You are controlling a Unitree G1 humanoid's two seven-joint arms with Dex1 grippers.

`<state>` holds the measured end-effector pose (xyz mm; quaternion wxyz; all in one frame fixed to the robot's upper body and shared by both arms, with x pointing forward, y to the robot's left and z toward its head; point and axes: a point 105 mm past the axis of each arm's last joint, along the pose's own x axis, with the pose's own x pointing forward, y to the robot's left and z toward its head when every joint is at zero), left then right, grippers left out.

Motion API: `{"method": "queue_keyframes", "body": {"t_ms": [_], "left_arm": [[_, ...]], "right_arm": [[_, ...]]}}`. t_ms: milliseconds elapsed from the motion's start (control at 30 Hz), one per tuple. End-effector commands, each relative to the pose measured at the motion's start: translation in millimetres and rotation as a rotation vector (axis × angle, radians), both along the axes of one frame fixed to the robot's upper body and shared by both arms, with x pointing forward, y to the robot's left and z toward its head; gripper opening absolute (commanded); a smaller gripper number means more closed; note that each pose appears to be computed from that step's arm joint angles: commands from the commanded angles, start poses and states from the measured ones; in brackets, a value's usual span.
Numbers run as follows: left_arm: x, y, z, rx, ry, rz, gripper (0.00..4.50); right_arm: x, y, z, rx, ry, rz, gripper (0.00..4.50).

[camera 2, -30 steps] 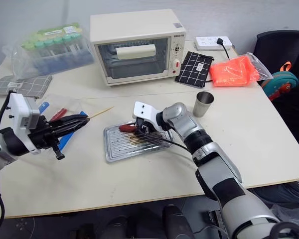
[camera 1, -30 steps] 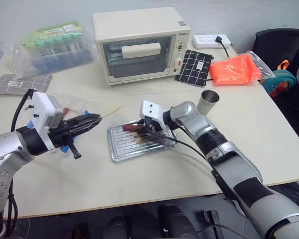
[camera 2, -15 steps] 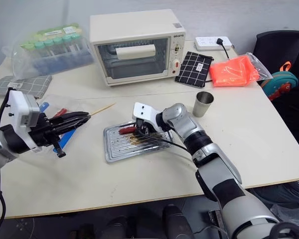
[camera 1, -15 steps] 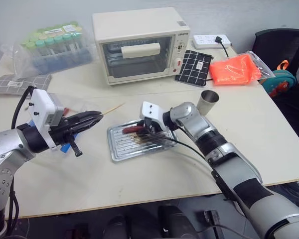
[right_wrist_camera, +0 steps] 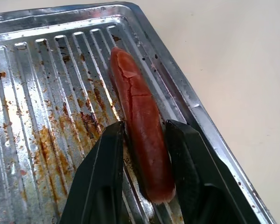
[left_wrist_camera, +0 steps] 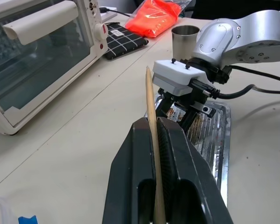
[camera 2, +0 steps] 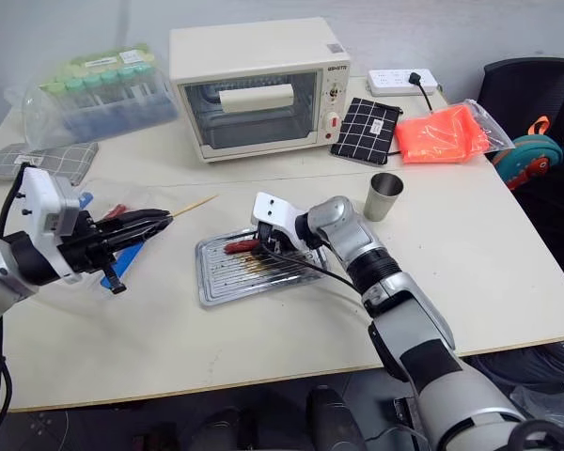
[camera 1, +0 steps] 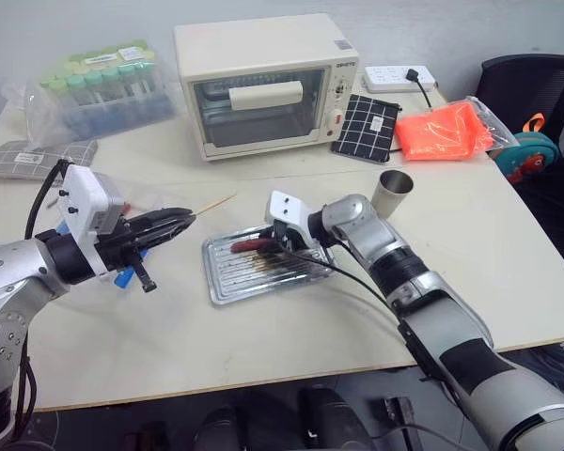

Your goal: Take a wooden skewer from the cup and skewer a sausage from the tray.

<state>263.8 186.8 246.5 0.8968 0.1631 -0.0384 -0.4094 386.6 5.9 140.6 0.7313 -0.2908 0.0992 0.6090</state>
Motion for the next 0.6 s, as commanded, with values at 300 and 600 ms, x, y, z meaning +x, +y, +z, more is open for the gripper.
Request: {"method": "queue_keyframes", "body": {"t_ms": [300,600], "left_arm": [[0.8,-2.7,5.9,0.013,-0.038,-0.021,0.00],[4.9,-3.9,6.3,0.018,-0.044,-0.039,0.00]], "right_arm": [[-1.4,-2.1,2.7,-0.002,-0.017,-0.002,0.99],[-2.6,-8.5,6.3,-0.008,-0.021,0.000,0.99]]}}
